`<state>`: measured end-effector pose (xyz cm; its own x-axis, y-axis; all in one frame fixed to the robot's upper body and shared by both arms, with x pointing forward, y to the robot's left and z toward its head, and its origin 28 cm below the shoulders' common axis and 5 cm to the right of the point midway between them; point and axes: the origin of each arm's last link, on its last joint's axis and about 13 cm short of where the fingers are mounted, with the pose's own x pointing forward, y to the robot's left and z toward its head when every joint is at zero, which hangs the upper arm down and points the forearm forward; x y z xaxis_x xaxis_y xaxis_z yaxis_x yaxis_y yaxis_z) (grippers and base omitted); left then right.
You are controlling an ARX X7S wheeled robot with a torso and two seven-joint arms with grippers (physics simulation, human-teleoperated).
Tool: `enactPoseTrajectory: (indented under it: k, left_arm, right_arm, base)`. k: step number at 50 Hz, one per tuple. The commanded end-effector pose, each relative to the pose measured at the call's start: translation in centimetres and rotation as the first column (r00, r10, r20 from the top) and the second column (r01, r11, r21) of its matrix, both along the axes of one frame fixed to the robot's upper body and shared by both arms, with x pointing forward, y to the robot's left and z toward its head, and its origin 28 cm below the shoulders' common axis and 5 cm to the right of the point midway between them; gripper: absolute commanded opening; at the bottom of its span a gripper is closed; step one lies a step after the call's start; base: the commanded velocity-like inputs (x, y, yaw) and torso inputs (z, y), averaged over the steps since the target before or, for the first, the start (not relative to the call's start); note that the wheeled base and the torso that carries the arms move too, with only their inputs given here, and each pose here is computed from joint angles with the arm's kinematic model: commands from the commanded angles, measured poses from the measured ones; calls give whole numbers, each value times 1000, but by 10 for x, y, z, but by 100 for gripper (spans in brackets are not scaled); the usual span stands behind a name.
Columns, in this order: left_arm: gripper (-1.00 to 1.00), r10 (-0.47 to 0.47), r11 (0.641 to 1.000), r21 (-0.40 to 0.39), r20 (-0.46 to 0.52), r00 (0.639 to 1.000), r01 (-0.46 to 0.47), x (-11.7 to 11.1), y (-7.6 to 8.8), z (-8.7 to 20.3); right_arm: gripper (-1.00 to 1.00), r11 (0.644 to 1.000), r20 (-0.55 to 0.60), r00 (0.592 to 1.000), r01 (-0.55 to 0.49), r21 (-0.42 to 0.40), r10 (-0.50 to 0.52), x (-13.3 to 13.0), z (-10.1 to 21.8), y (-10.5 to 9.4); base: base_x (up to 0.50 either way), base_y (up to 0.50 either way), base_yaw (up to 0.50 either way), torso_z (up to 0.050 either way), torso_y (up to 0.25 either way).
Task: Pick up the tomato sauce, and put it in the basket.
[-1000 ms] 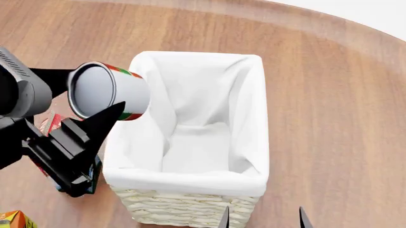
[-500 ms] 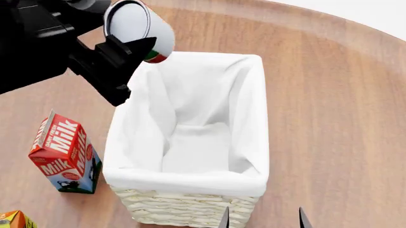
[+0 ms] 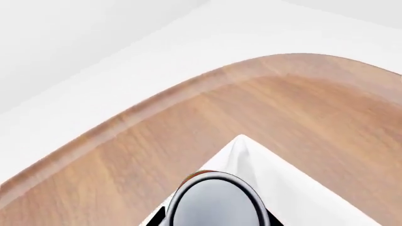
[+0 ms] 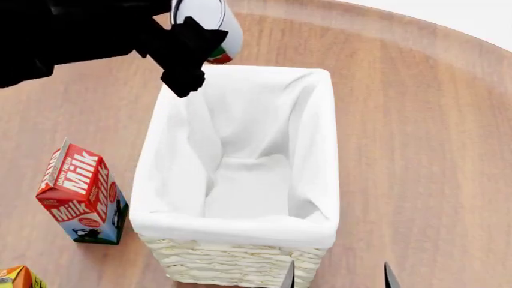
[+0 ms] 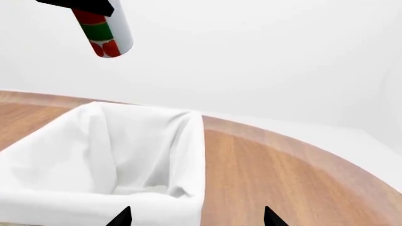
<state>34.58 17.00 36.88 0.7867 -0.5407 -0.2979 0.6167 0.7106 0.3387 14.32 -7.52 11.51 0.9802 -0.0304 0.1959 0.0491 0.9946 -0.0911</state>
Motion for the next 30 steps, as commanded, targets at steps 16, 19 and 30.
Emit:
enactPoseTrajectory:
  k: [16, 19, 30]
  left_arm:
    - [-100, 36, 999, 42, -147, 988, -30, 50, -14, -14]
    - [-100, 45, 999, 31, -170, 984, -40, 55, -15, -10]
    - [-100, 21, 997, 76, -202, 979, -6, 58, -23, -28]
  right_arm:
    - [100, 1000, -13, 1000, -10, 2, 10, 2, -4, 2]
    - [100, 1000, -16, 1000, -9, 2, 9, 2, -5, 1]
    - [100, 1000, -16, 1000, -10, 1, 10, 2, -4, 2]
  base:
    - [0, 0, 0, 0, 0]
    - [0, 0, 0, 0, 0]
    - [0, 0, 0, 0, 0]
